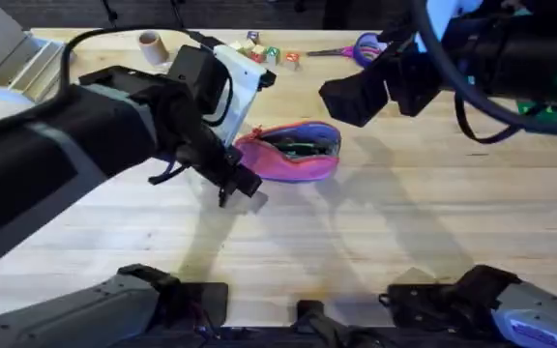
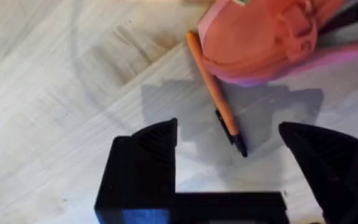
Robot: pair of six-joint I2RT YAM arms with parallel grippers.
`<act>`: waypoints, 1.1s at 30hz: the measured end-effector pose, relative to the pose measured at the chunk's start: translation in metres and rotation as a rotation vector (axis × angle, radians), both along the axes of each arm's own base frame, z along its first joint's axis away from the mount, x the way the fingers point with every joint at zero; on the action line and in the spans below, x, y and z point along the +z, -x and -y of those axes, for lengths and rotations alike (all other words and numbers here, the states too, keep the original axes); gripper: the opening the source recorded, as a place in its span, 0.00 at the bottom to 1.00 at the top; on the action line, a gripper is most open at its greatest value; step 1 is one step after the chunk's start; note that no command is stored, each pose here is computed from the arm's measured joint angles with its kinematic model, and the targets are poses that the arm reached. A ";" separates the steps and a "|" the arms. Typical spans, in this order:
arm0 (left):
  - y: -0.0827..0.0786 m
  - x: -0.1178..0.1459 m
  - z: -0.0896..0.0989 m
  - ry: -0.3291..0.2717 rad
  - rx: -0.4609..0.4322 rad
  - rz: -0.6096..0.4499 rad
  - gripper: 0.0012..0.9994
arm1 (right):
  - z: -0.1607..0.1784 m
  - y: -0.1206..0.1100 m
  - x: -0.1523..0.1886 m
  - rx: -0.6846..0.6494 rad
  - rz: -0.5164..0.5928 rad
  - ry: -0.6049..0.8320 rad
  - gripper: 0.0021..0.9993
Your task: Unzip the bag, pick up the pens from the table one at a time and place them inside, then zip the bag closed.
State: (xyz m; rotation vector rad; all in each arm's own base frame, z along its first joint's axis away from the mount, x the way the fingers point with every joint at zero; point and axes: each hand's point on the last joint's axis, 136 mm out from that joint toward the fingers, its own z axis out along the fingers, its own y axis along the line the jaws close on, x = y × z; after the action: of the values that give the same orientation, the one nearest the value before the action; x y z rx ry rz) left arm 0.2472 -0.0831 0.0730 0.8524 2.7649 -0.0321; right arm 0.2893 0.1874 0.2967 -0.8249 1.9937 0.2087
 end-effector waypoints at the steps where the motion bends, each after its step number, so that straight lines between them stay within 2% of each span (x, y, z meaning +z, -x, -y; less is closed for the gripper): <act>1: -0.003 -0.001 0.001 0.001 -0.003 0.007 1.00 | 0.000 0.000 0.000 -0.002 0.001 0.001 1.00; 6: -0.016 -0.009 0.005 0.013 -0.010 0.059 1.00 | 0.001 -0.001 0.000 -0.008 0.003 0.004 1.00; 13: -0.004 -0.033 0.001 0.006 -0.015 0.043 1.00 | 0.002 -0.001 0.000 -0.010 0.004 0.006 1.00; 23: -0.005 -0.034 0.009 0.054 -0.027 0.056 1.00 | 0.002 -0.001 0.000 -0.010 0.004 0.006 1.00; 33: -0.004 -0.037 0.011 0.066 -0.031 0.046 1.00 | 0.002 -0.001 0.000 -0.010 0.005 0.005 1.00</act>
State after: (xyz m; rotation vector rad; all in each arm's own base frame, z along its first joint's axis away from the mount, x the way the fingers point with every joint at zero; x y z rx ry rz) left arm 0.2514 -0.0943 0.0365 0.8676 2.6919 -0.1075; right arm 0.2906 0.1857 0.2970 -0.8174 1.9945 0.1957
